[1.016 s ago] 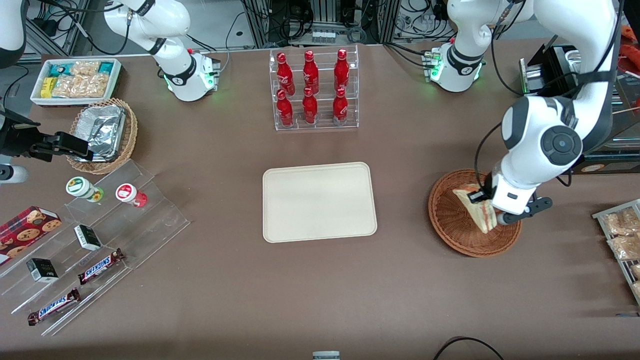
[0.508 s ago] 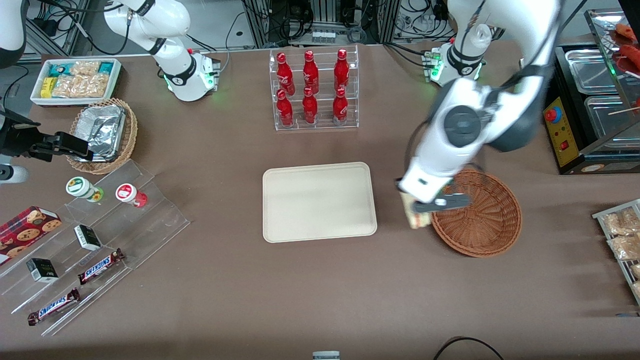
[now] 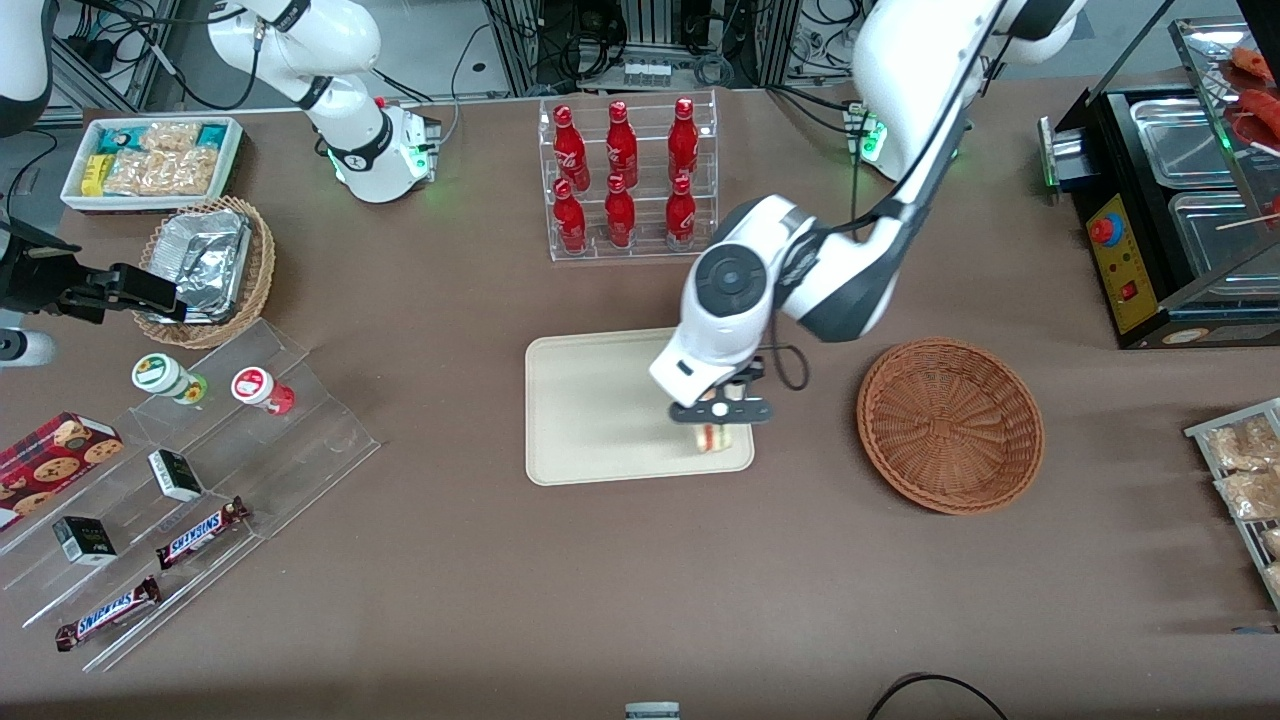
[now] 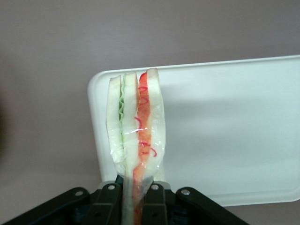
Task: Place sandwich from basket to tray
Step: 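Lift the sandwich and carry it with the left gripper toward the white tray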
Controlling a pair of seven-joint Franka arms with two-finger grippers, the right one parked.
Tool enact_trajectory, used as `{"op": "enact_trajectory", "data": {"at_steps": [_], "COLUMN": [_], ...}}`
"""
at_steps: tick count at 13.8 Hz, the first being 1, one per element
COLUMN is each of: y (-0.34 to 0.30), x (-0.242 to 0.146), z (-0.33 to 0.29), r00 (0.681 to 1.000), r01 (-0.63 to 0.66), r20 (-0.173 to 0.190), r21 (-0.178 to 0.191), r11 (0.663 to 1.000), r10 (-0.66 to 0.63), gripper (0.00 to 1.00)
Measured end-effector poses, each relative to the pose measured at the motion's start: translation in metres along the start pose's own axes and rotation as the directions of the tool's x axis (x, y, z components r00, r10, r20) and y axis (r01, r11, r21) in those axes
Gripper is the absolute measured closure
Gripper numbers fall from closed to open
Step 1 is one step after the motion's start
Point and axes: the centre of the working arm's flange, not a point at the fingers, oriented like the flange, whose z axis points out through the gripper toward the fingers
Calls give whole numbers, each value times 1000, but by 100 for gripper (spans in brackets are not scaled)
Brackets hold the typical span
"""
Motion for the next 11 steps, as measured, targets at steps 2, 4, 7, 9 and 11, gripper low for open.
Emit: {"op": "enact_trajectory", "data": {"at_steps": [2, 4, 7, 9, 11], "y": [25, 45, 62, 67, 70], "x": [-9, -17, -28, -33, -37], "z": [25, 46, 71, 84, 97], "r00": [999, 998, 997, 996, 996], "r01": [-34, -57, -81, -83, -86], "r20": [-12, -23, -6, 8, 23], "r21": [-20, -35, -28, -20, -10], "r11": [999, 998, 996, 996, 996], "r10": [33, 56, 81, 83, 87], "gripper": [85, 85, 85, 85, 85]}}
